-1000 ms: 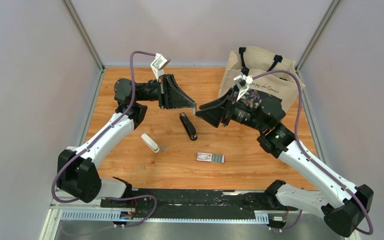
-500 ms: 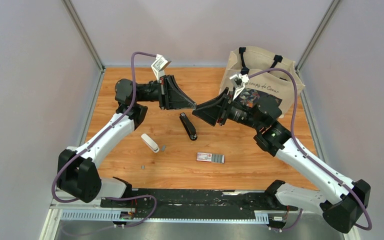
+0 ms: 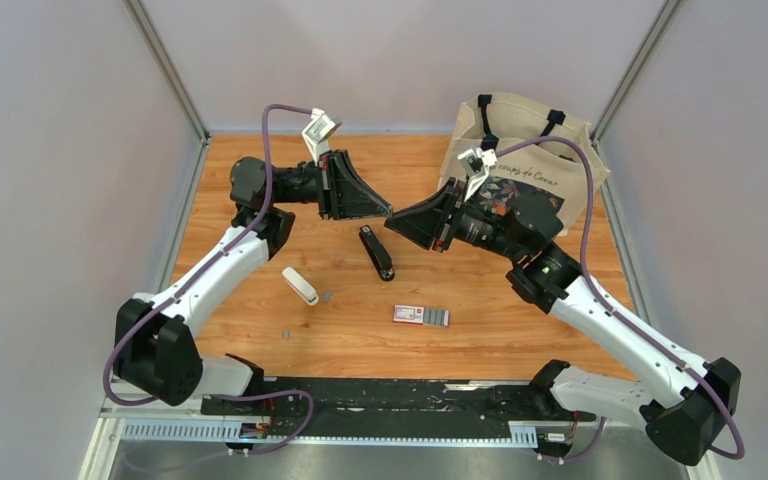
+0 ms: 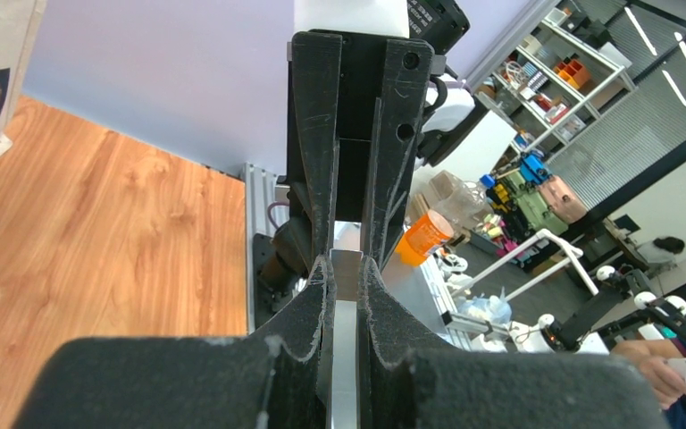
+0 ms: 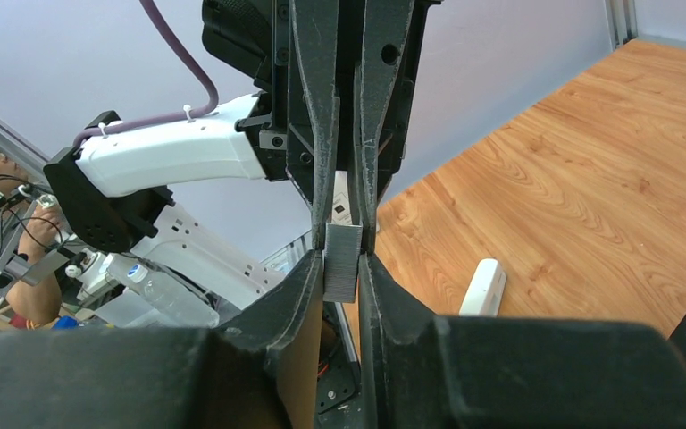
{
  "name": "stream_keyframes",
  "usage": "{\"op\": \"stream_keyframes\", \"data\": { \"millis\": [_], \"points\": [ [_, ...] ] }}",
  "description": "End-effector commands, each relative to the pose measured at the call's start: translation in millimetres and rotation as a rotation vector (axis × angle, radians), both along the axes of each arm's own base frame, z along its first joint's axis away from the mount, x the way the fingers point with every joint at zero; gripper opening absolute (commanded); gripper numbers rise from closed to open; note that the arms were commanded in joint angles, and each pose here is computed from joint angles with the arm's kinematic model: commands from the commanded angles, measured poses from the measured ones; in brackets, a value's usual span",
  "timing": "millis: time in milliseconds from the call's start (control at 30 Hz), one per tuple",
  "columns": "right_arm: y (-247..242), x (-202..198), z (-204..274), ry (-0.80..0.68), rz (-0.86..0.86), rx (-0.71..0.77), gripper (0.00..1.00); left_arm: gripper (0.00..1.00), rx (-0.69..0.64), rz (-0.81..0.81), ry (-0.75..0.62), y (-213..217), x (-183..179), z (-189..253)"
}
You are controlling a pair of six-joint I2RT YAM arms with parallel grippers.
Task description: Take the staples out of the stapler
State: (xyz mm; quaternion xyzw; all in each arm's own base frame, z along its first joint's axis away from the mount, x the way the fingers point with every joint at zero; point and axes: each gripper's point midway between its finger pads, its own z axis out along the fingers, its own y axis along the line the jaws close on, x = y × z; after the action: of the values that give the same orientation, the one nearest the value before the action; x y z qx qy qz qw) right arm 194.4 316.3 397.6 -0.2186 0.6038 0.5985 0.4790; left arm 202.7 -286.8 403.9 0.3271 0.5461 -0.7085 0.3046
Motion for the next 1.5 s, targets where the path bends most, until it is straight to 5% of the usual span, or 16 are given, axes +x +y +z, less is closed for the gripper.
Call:
{"op": "stream_keyframes", "data": {
  "millis": [0, 100, 300, 333, 433, 633, 833, 1067, 1467],
  "points": [
    [-2, -9, 20, -0.06, 0.019, 0.036, 0.2, 0.03, -0.012, -0.006, -0.075, 4, -10, 6],
    [-2, -8, 17, -0.052, 0.018, 0.031, 0.14, 0.04, -0.001, -0.012, -0.082, 3, -11, 1],
    [-6, -7, 0, -0.019, -0.007, -0.013, 0.12, 0.39, 0.054, 0.022, -0.108, 2, -6, -11],
    [-9, -9, -2, -0.017, -0.011, -0.018, 0.12, 0.46, 0.116, 0.052, -0.021, 3, -4, -15],
    [-14, -11, -28, 0.027, -0.028, -0.067, 0.12, 0.48, 0.243, 0.184, -0.188, 5, 19, -19],
    [-36, -17, -76, 0.112, -0.106, -0.173, 0.11, 0.55, 0.601, 0.331, -0.217, 25, 42, -90],
    [-70, -21, -128, 0.212, -0.237, -0.302, 0.11, 0.57, 0.814, 0.247, -0.32, 11, 39, -172],
    [-120, -40, -174, 0.3, -0.377, -0.439, 0.14, 0.57, 0.898, 0.152, -0.345, -21, 38, -239],
    [-157, -54, -184, 0.379, -0.502, -0.432, 0.15, 0.52, 1.049, 0.139, -0.357, -57, 52, -305]
  ]
}}
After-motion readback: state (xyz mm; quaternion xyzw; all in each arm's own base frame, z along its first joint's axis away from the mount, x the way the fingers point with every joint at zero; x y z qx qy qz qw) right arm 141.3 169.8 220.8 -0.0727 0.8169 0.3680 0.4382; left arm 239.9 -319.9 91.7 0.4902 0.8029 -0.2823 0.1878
